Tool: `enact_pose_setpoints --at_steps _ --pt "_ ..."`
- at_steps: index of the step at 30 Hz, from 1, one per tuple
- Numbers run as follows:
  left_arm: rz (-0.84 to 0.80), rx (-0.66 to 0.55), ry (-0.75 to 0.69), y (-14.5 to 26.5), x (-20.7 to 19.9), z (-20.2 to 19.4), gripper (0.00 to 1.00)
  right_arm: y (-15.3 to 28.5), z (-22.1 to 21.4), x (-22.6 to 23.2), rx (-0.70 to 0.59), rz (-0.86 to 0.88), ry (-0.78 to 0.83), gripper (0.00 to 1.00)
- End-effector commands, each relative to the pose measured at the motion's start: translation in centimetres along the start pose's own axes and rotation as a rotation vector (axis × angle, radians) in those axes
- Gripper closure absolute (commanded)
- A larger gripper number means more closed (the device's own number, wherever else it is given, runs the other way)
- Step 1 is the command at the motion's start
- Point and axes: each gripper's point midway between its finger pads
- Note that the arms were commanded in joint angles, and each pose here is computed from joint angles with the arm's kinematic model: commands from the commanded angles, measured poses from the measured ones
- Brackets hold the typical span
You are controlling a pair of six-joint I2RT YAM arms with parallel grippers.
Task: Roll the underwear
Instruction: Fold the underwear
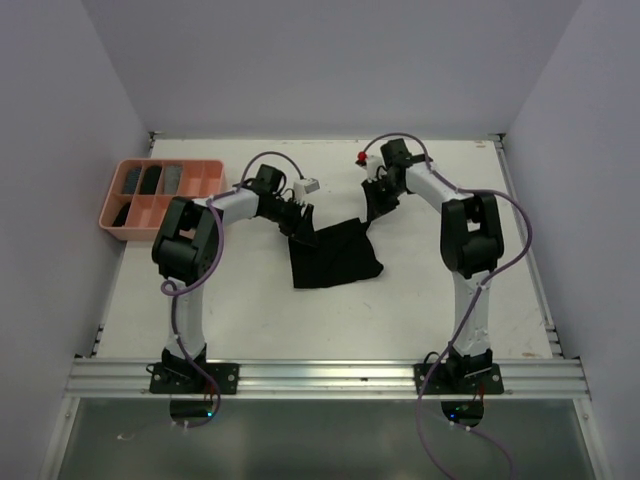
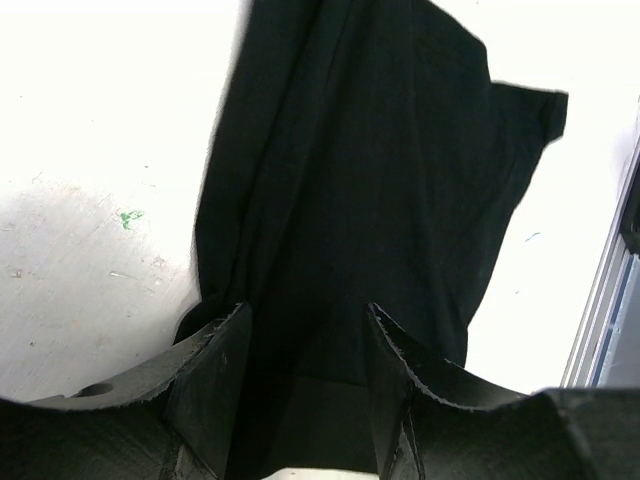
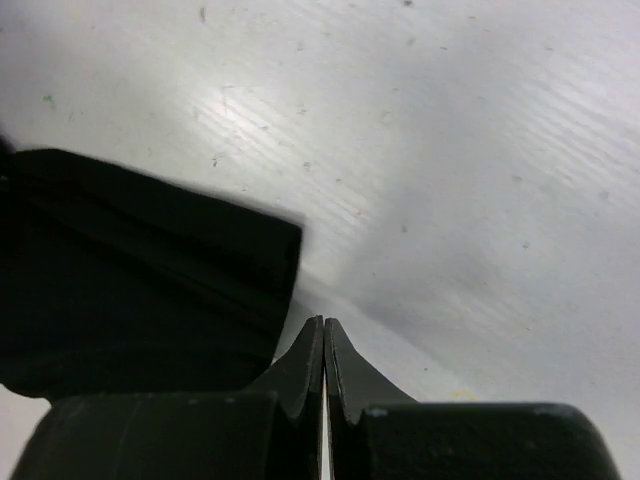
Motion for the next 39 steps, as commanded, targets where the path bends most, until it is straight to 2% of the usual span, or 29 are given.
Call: enact_pose_setpoints --at_steps 1,7,10,15,19,23,27,33,39 --pt "0.129 0.116 0.080 -0.1 3.2 -4.8 0.46 1.8 1.6 -0.2 -0.045 0.051 -0.112 1.00" --pt "0.095 0.096 0.070 -0.1 2.7 -4.4 0.45 1.3 1.9 1.1 -0.040 0.141 -0.153 0.99" --pt "0.042 0.062 0.054 -0.1 1.8 -3.4 0.44 2.2 2.9 2.0 -0.069 0.177 -0.142 0.81" --pt "0.041 -0.038 -0.046 2.0 0.5 1.3 0.41 7.6 4.2 5.8 -0.156 0.303 -0.096 0.72" --pt "0.085 -0.090 -0.094 4.0 -0.2 4.5 0.41 9.3 2.6 9.7 -0.156 0.421 -0.117 0.74" --pt "0.093 -0.117 -0.122 5.4 -1.3 5.9 0.40 7.2 1.6 10.8 -0.122 0.439 -0.121 0.75" --pt "0.087 -0.082 -0.100 4.9 -1.3 4.2 0.40 4.5 2.7 10.7 -0.124 0.437 -0.122 0.76" --pt "0.090 -0.017 -0.060 3.3 0.1 1.1 0.40 3.0 4.8 8.1 -0.194 0.271 -0.037 0.61" --pt "0.103 0.030 -0.027 2.3 1.2 -0.8 0.40 1.2 5.3 6.0 -0.193 0.174 0.007 0.60"
Point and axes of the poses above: each gripper's point midway between its finger pads, its own y axis back along the fingers, its own x axis along the line the jaws close on, z = x × y, and after that the axes turned 10 degrees about -y, right-handed
